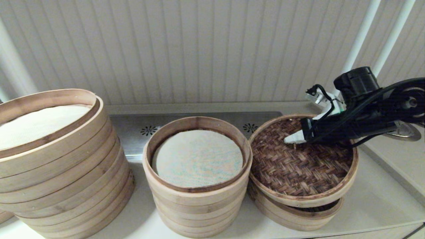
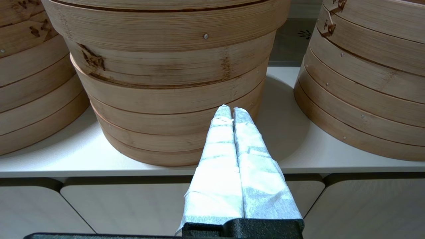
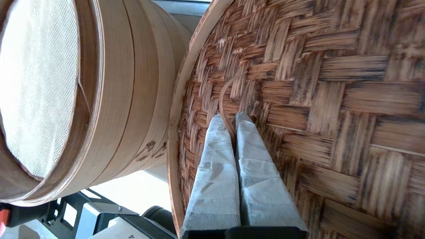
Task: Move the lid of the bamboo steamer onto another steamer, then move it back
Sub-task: Put the steamer
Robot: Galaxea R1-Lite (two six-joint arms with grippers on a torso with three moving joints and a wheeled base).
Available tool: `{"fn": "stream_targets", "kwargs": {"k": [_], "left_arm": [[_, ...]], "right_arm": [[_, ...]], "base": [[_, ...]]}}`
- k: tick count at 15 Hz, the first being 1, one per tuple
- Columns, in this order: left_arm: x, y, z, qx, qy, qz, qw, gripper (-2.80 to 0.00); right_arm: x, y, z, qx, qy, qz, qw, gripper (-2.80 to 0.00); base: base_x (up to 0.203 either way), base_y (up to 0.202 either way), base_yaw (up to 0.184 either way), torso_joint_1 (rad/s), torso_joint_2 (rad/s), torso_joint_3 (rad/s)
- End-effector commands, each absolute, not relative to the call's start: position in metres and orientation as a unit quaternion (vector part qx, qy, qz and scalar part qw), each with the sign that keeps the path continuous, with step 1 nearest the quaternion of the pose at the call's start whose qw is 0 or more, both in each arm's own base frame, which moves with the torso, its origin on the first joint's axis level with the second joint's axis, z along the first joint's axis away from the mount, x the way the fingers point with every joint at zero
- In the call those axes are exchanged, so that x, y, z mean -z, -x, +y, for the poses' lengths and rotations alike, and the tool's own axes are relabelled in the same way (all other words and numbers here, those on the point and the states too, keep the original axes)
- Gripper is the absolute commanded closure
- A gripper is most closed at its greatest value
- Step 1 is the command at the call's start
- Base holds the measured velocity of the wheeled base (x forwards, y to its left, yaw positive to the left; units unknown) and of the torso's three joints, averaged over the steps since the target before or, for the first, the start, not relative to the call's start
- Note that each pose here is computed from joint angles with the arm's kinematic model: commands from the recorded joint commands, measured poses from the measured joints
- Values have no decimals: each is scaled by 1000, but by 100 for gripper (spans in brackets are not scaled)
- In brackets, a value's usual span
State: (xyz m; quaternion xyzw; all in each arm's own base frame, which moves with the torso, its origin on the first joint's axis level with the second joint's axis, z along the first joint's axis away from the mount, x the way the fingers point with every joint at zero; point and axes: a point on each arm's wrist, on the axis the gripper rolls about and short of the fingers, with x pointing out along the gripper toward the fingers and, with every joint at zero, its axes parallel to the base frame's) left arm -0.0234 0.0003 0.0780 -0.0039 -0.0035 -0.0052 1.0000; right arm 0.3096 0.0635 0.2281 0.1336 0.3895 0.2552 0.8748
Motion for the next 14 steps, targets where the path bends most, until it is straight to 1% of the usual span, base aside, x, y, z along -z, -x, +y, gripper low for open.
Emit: {"fn": "stream_targets", "kwargs": {"k": [1, 7, 9, 14], "left_arm": [[-78, 23, 0, 5, 4, -4, 1000, 0], [-78, 23, 0, 5, 4, -4, 1000, 0], [-78, 23, 0, 5, 4, -4, 1000, 0], [-78, 23, 0, 5, 4, -4, 1000, 0]], "right_arm": [[-231, -310, 61, -254, -135, 384, 877, 0], [-231, -304, 60, -246, -123, 382, 882, 0], [-227, -303, 61, -232, -103, 384, 888, 0], [-222, -303, 66, -188, -60, 336, 921, 0]], "base": [[0, 0, 0, 0, 0, 0], [0, 0, 0, 0, 0, 0], [0, 0, 0, 0, 0, 0], [0, 0, 0, 0, 0, 0]]}}
